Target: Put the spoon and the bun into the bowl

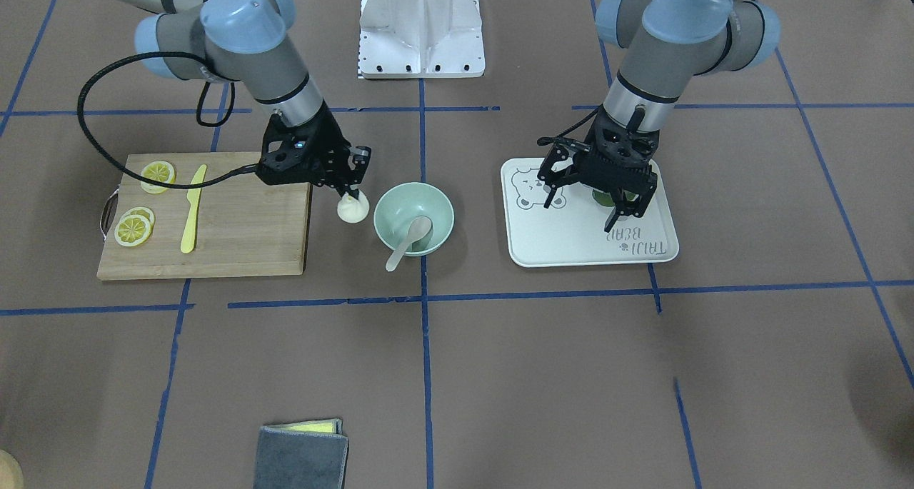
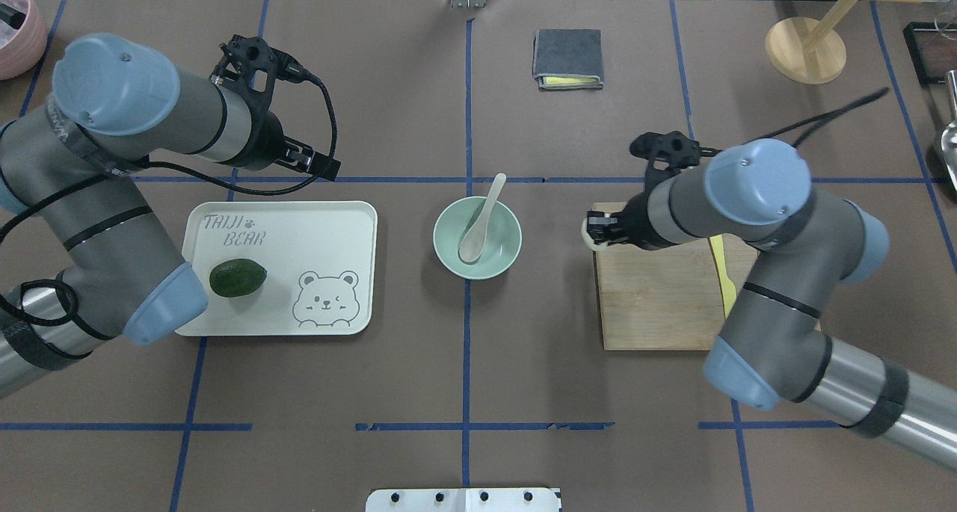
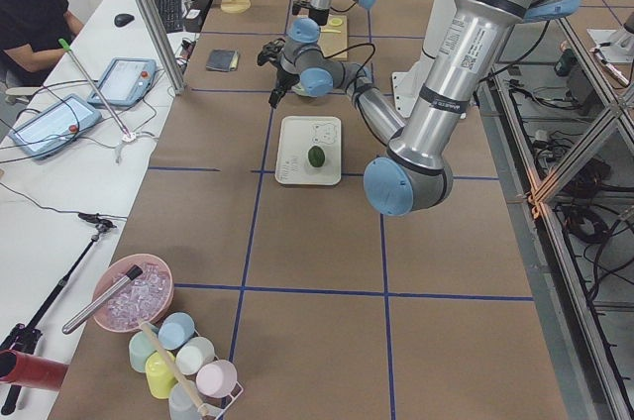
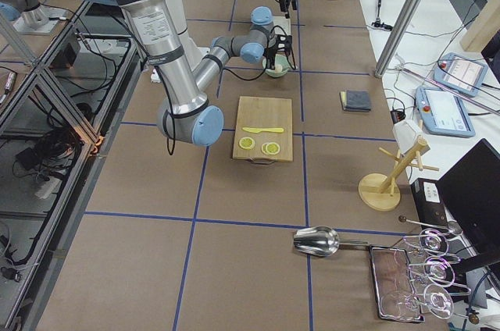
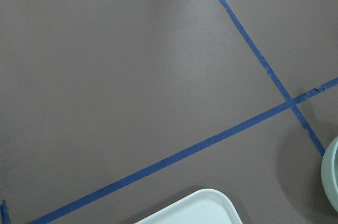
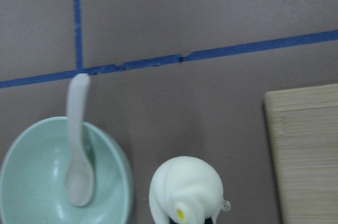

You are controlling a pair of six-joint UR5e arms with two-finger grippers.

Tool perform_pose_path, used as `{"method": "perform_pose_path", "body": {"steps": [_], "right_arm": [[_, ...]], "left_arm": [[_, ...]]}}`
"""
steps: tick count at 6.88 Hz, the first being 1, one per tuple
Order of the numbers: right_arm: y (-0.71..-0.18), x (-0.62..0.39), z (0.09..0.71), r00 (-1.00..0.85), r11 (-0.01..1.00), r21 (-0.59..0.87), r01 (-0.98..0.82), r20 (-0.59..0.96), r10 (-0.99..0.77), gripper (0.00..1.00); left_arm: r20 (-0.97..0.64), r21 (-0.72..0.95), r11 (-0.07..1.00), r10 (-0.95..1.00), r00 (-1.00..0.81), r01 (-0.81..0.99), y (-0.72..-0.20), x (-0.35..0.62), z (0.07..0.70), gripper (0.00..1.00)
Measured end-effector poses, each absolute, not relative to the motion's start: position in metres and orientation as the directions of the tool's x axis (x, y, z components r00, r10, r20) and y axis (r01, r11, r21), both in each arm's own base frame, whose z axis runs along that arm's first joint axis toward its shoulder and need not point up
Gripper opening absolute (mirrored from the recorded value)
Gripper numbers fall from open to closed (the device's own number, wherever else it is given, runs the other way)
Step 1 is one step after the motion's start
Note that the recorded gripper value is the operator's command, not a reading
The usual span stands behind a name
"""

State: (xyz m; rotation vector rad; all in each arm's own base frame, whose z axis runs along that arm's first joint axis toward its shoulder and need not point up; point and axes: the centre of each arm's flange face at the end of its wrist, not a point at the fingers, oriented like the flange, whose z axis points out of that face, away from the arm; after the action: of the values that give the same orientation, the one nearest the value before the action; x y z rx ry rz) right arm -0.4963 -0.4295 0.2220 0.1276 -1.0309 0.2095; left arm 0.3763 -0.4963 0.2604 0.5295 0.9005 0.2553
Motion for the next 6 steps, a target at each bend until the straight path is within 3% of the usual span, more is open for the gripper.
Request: {"method": "perform_pose_path", "body": {"steps": [2, 3, 6], "right_arm": [[-0.428, -0.531, 0.195, 0.492, 0.969, -0.01, -0.247, 0.86, 0.134, 0.0], [-0.427, -0.539, 0.195, 0.496, 0.968, -0.01, -0.25, 0.857, 0.137, 0.99], [-0.43, -0.548, 0.201, 0.512, 0.967, -0.015, -0.252, 0.846, 0.147, 1.0]], "left_arm": [[-0.675, 0.536, 0.844, 0.424, 0.605, 0.007, -0.492, 0.37, 0.265, 0.99], [-0.673, 0.532, 0.846, 0.421, 0.608, 0.003, -0.488, 0.366, 0.272, 0.99], [-0.668, 0.518, 0.855, 0.412, 0.62, -0.009, -0.483, 0.36, 0.291, 0.99]]}}
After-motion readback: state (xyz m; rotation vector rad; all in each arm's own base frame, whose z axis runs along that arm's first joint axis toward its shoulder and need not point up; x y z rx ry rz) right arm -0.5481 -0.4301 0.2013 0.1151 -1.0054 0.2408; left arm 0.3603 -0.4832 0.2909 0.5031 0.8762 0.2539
